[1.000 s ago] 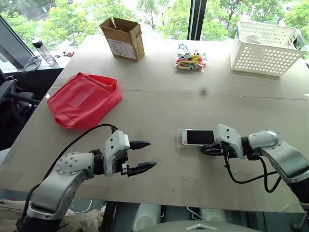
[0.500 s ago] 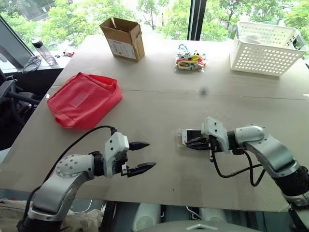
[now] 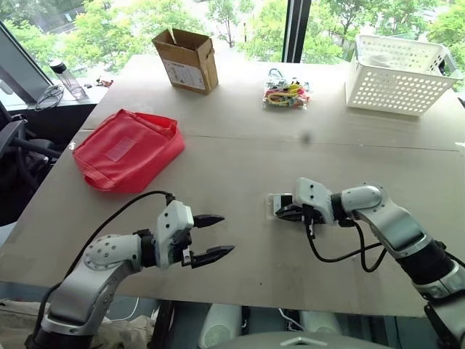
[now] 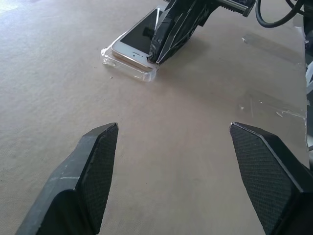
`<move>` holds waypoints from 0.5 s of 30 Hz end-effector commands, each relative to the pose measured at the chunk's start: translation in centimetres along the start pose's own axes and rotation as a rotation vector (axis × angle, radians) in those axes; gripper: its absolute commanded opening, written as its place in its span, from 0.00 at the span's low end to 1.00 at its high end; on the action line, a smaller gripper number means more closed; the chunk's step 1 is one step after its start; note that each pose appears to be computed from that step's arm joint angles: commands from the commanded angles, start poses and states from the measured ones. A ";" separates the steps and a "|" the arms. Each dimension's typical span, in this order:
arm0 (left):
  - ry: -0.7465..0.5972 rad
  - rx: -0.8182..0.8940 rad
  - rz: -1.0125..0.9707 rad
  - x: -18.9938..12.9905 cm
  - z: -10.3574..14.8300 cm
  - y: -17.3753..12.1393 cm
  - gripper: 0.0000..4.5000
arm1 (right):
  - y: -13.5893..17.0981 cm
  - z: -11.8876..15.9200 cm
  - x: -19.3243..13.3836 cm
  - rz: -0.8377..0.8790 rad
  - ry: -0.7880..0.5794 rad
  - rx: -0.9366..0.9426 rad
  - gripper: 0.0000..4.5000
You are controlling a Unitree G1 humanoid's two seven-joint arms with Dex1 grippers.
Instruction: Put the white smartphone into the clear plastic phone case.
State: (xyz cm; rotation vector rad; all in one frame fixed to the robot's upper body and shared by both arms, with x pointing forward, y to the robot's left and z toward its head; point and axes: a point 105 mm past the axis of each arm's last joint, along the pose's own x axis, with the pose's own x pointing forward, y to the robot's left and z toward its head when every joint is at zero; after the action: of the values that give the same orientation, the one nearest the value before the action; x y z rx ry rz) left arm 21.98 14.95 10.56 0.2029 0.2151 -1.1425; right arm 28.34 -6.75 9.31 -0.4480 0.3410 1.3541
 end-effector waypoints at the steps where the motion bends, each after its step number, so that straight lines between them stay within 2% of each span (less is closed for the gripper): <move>1: -0.025 0.044 0.027 0.6 0.7 0.7 0.82 | -0.3 3.2 -2.5 -0.015 -0.191 0.068 0.01; 7: 0.023 0.065 0.043 2.4 0.1 2.0 0.82 | -1.2 2.6 -7.5 -0.211 -0.139 0.080 0.01; 10: 0.017 0.075 0.043 3.4 0.2 2.3 0.65 | -1.5 1.7 -9.3 -0.332 -0.090 0.078 0.00; 13: 0.014 0.076 0.052 4.8 0.3 2.8 0.33 | -1.2 0.2 -11.4 -0.454 -0.002 0.081 0.00; 14: 0.020 0.079 0.051 5.2 0.2 2.9 0.26 | -1.0 -0.2 -11.8 -0.482 0.021 0.085 0.00; 15: 0.028 0.085 0.050 5.7 0.1 3.0 0.10 | -0.9 -0.7 -12.1 -0.515 0.050 0.084 0.00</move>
State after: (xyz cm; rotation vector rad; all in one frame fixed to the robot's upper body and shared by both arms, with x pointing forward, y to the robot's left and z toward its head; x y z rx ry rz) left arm 26.56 11.69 9.26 0.2721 0.1978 -1.1040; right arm 27.12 -16.93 13.42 -0.3964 0.3384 0.8934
